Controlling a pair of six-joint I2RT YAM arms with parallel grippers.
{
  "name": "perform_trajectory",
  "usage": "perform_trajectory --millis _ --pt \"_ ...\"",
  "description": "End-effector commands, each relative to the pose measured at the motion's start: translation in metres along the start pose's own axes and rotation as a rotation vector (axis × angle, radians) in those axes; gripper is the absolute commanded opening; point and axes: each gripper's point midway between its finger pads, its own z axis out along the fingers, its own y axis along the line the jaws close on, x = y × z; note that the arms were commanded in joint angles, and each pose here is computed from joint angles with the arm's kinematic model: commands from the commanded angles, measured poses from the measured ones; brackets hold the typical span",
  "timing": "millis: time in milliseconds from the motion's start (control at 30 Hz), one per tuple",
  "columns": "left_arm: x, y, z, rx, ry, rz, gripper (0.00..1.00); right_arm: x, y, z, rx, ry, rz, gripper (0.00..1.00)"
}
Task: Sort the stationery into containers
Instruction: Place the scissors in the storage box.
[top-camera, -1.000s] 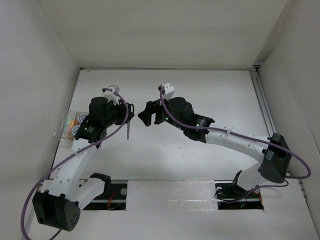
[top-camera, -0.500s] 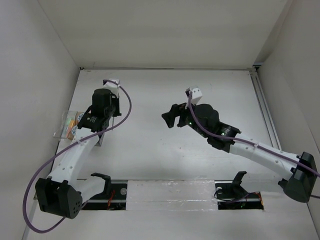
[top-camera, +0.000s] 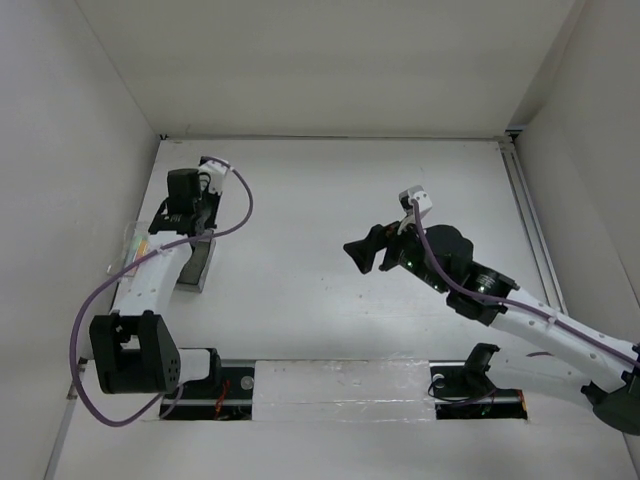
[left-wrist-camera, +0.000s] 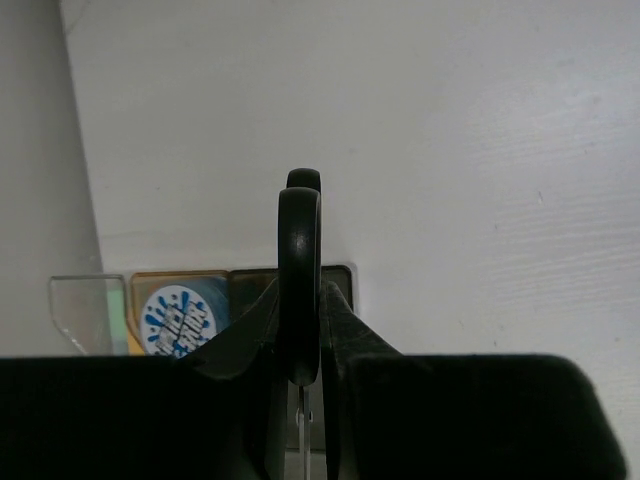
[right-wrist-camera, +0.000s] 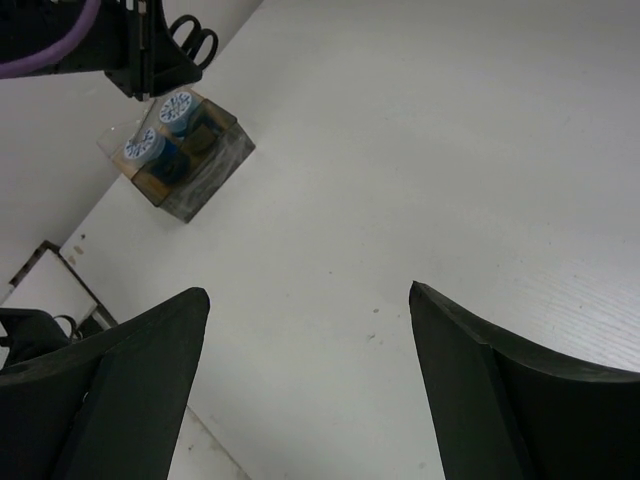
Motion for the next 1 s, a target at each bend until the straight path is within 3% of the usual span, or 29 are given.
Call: perform_trajectory --millis 0,100,267,800,967 --pt "0.022 -0.005 0.005 0.059 0.008 0.074 0.0 0.005 -0.005 -0.003 -0.004 0.008 -0.008 0.87" --pt "0.04 0.019 -0.001 0.03 0.008 -0.004 0.0 0.006 -0.003 -0.003 -0.027 0.018 -0.015 0.87" --pt "0.068 0.025 -0.005 -0.045 0.045 -0.032 0.0 0.005 -0.001 -0.008 -0.062 0.02 -0.011 0.87" --pt "0.069 0.024 0.008 -0.058 0.013 -0.061 0.0 -0.005 0.01 -0.021 -0.126 -0.012 -0.007 0.87" --pt "0.045 0.035 0.01 -0.078 -0.015 -0.092 0.0 -0.006 0.013 -0.021 -0.14 -0.016 -0.007 0.87"
